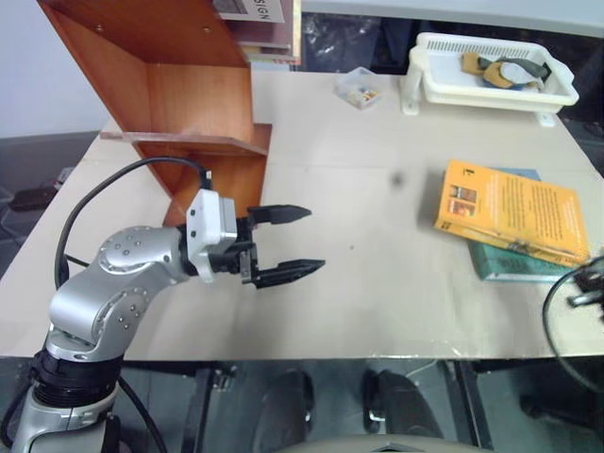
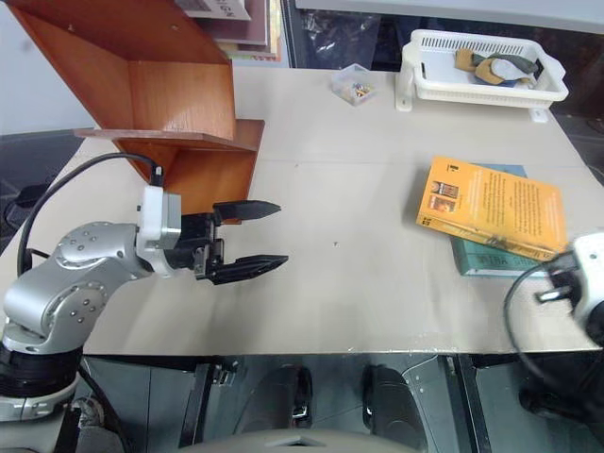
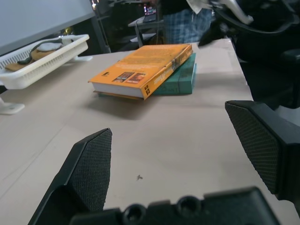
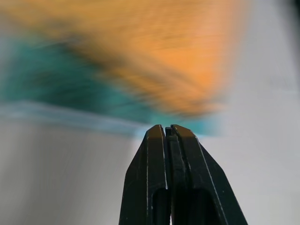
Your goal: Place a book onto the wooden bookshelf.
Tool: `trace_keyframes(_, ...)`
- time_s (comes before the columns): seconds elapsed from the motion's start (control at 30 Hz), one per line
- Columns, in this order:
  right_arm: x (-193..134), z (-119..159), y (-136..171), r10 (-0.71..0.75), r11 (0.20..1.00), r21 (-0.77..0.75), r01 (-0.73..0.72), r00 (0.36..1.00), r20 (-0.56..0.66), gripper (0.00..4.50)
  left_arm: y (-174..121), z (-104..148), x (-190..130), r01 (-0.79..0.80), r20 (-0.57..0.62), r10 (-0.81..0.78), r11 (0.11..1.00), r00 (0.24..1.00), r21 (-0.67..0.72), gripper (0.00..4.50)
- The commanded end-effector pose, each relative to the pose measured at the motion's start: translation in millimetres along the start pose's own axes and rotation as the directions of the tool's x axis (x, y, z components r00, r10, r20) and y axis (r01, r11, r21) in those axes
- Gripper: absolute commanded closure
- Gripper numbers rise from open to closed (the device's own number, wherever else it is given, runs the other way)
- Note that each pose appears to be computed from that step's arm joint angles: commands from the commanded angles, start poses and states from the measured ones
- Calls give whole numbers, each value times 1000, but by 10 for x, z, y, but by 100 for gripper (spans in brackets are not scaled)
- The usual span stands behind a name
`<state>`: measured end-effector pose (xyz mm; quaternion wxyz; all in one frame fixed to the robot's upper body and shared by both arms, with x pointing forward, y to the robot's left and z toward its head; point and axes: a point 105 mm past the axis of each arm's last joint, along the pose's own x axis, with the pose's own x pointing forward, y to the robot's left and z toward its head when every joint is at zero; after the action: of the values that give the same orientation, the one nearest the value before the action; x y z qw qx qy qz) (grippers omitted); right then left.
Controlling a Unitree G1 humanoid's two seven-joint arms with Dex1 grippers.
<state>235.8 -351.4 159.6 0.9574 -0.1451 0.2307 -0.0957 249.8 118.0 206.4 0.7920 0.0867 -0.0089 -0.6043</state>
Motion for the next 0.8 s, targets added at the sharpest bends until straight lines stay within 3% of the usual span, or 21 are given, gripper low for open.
trace_keyframes(0.03, 54, 184, -259, -83, 994, 78, 81, 996, 19, 439, -47, 82, 22, 5, 21, -6, 999, 1000, 44, 0)
trace_keyframes(0.1, 122, 311, -345, -92, 986, 140, 88, 995, 26, 439, -43, 91, 18, -1, 24, -1, 999, 1000, 46, 0)
trace_keyframes(0.23, 325, 399, -487, -96, 972, 206, 113, 991, -91, 439, -26, 110, 15, -14, 33, 13, 999, 999, 43, 0)
trace_keyframes(0.37, 627, 660, -489, -47, 916, 394, 69, 997, -64, 439, -28, 108, 29, -16, 34, 14, 999, 999, 47, 0)
trace_keyframes(0.6, 770, 692, -420, 6, 932, 360, 30, 995, -97, 439, -46, 122, 4, -25, 28, 24, 998, 999, 51, 0)
trace_keyframes(0.8, 543, 594, -187, 149, 965, 233, -119, 982, -119, 439, -73, 99, -34, -35, 22, 34, 999, 999, 38, 0)
